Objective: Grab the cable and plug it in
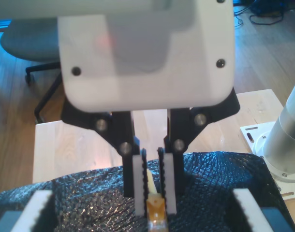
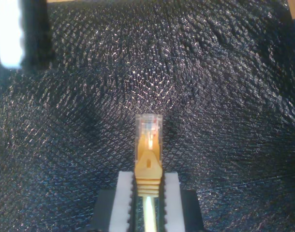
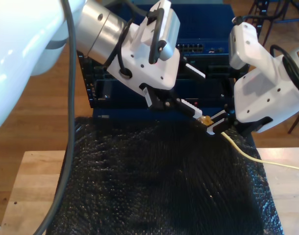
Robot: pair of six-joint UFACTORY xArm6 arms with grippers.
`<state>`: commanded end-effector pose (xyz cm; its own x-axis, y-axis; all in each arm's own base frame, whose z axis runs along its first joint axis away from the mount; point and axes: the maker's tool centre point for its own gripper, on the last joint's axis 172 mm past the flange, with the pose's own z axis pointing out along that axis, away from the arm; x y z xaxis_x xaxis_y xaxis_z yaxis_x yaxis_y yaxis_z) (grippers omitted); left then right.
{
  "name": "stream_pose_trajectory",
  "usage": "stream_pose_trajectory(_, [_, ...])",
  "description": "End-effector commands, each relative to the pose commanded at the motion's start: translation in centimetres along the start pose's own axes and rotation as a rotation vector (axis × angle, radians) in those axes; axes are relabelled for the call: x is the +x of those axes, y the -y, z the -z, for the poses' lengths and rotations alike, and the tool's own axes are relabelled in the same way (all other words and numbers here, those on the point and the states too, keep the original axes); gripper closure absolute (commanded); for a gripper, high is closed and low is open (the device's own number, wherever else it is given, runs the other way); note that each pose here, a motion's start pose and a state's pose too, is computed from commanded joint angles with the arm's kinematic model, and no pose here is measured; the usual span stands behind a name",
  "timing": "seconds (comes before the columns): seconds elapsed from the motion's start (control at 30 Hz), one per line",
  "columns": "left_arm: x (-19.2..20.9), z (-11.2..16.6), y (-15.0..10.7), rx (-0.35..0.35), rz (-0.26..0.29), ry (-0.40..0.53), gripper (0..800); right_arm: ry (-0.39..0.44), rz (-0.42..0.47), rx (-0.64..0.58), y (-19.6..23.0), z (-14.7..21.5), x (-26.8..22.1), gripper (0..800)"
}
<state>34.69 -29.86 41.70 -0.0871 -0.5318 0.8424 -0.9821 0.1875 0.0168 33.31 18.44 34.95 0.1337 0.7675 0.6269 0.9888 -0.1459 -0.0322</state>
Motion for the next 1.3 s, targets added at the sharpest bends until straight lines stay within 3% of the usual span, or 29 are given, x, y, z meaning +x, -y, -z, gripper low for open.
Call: stream_pose_trajectory(1.3, [-1.6, -1.9, -0.9, -0.048, -0.005, 0.007, 15, -0.011, 0.002, -0.045, -1.0, 1.8, 0.5, 796])
